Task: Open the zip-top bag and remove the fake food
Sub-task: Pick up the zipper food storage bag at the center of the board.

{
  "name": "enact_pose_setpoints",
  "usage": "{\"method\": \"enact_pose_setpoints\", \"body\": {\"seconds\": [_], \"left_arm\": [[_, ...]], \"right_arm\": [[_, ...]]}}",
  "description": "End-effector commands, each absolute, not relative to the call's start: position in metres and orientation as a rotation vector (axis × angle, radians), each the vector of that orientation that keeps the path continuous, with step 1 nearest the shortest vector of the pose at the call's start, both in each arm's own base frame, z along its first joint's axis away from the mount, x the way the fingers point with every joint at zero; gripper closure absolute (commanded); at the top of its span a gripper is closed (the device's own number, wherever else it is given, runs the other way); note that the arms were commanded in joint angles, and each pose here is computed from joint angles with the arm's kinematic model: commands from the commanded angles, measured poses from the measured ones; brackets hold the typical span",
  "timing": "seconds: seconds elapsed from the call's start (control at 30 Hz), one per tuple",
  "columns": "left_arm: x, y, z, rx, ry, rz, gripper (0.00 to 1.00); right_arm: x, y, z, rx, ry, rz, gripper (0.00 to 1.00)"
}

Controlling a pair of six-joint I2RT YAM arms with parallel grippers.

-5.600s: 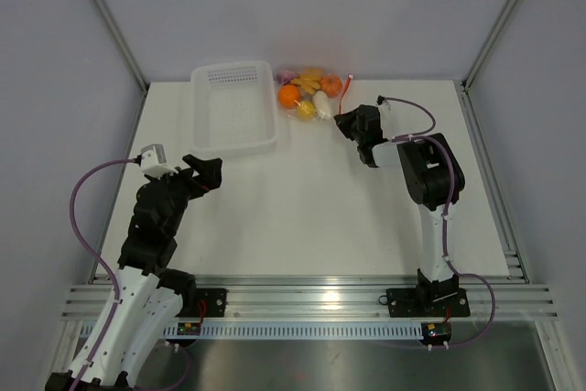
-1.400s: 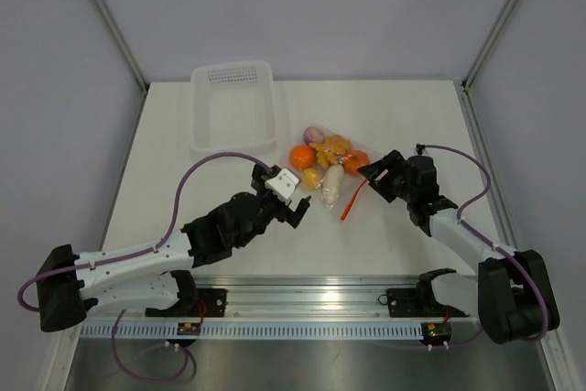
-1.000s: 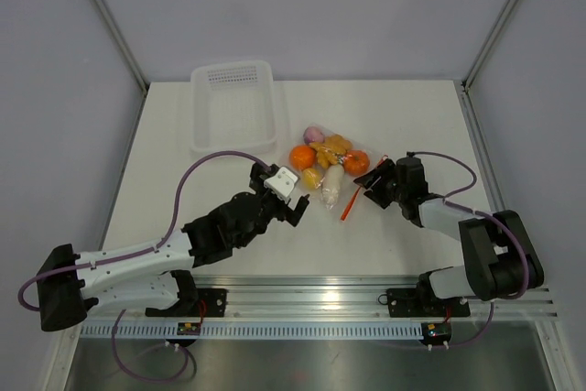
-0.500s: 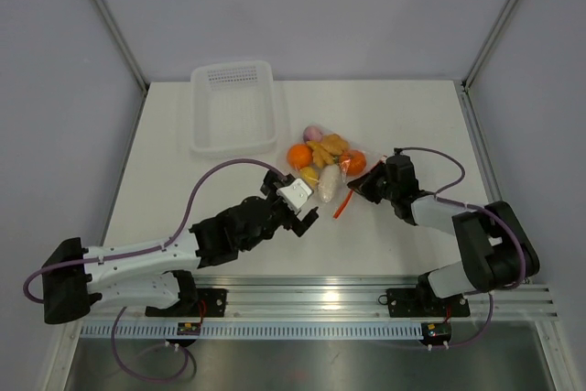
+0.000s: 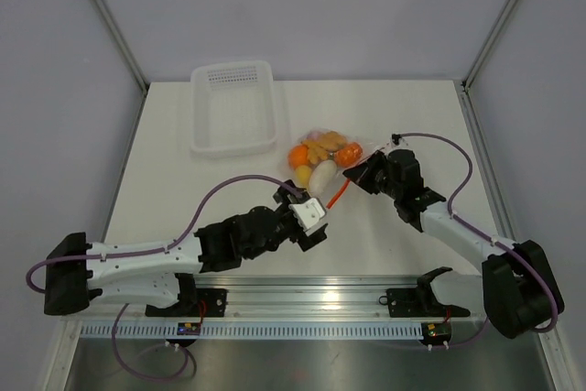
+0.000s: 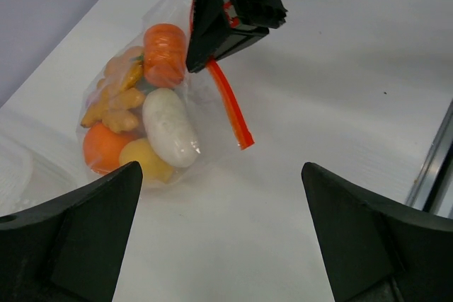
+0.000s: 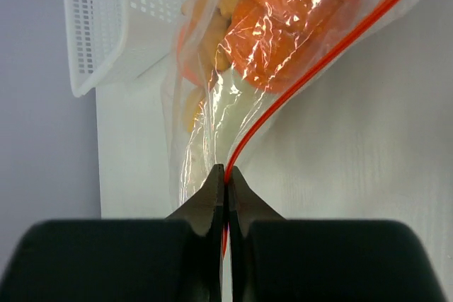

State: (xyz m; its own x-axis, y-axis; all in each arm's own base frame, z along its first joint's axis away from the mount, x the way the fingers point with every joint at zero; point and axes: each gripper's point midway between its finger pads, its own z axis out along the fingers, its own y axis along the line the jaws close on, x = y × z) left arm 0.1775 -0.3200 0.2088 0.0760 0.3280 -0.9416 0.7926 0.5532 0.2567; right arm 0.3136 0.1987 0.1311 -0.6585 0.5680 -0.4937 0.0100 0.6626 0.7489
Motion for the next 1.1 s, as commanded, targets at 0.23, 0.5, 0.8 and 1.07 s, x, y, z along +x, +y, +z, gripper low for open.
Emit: {"method": "enact_pose_setpoints", "body": {"seconds": [0.23,0.5,0.8,1.07], "left_arm": [[0.172,-0.356,0.213,1.078,1.461,-0.267,0.01],[0.197,-0.351,0.215,0.952,1.485,-0.142,0.01],[0.227,-0.345,0.217,0.874,1.565,-0.143,0.24],[0.225,-0.351,0.207,0.939,1.601,-0.185,0.65]], "right_arm": [[0.303,0.196,0.188,0.525,1.945,1.037,1.0],[0.29,0.209,0.201,0.471,1.936,1.1,1.0],[0.276,0.235,0.21,0.346,1.935,1.169,1.0],[0.272,0.237,0.218,0.31,1.909,1.192,0.94]]}}
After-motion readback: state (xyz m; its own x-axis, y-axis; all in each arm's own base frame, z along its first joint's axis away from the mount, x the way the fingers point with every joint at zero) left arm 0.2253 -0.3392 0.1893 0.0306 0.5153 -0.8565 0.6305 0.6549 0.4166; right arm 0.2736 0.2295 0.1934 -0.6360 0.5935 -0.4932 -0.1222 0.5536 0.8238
